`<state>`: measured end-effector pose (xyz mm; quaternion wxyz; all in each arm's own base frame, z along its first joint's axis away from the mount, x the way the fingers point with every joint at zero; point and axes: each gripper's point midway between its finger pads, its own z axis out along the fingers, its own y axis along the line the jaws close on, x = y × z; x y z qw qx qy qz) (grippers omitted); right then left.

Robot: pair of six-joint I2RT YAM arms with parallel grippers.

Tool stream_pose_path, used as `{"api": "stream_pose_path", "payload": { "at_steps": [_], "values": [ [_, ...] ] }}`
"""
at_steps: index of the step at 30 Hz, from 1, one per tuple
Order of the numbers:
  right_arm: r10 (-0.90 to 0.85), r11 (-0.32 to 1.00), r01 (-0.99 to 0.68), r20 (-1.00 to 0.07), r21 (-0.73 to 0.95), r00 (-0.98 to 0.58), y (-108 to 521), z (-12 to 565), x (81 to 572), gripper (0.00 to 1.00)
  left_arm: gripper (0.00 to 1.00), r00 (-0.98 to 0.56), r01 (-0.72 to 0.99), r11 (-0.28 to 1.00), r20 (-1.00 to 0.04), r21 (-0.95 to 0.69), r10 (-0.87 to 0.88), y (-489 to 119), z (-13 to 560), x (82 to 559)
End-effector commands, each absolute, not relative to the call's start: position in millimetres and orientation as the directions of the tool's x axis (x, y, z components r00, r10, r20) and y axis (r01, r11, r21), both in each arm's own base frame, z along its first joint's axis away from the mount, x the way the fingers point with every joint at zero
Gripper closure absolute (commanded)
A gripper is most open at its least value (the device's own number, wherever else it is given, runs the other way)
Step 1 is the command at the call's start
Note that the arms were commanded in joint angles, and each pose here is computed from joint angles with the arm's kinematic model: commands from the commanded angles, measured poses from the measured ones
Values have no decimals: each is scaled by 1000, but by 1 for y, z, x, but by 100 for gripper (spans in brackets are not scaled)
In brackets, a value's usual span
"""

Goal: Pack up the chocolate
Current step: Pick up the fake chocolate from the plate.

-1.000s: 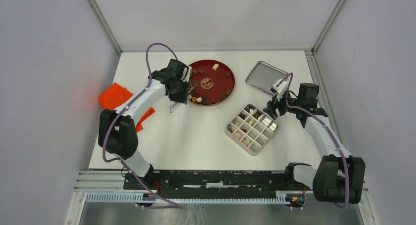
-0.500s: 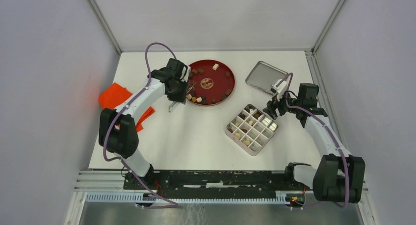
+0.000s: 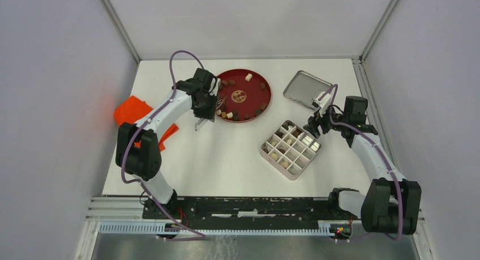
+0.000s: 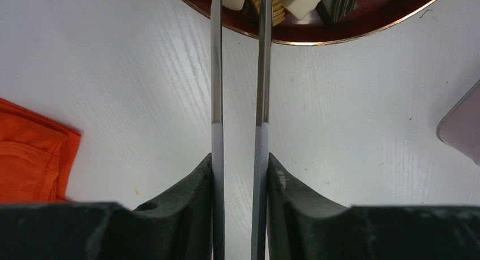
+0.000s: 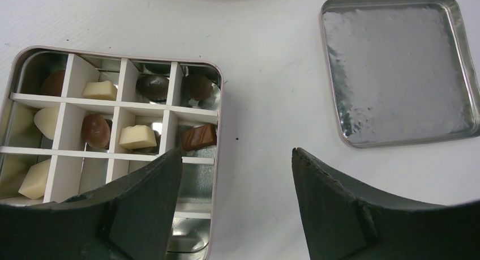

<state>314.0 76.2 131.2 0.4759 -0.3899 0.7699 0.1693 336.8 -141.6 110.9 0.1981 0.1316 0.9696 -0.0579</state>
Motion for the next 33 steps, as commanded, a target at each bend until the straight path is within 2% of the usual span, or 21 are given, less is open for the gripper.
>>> {"api": "stream_pose_path", "payload": {
  "at_steps": [1,10,33],
  "values": [
    [-440,626,-766,-877,-148,-190,77,148,322,23,61,-856,323,945,-441,-51,268,-143,126,347],
    [-440,625,-767,-877,-145,-193,77,147,322,23,61,-840,335,939,-477,-79,259,-147,142,345],
    [-438,622,-770,-879,-142,-191,78,147,321,23,60,-842,341,934,-476,-106,253,-144,147,341]
  ]
}}
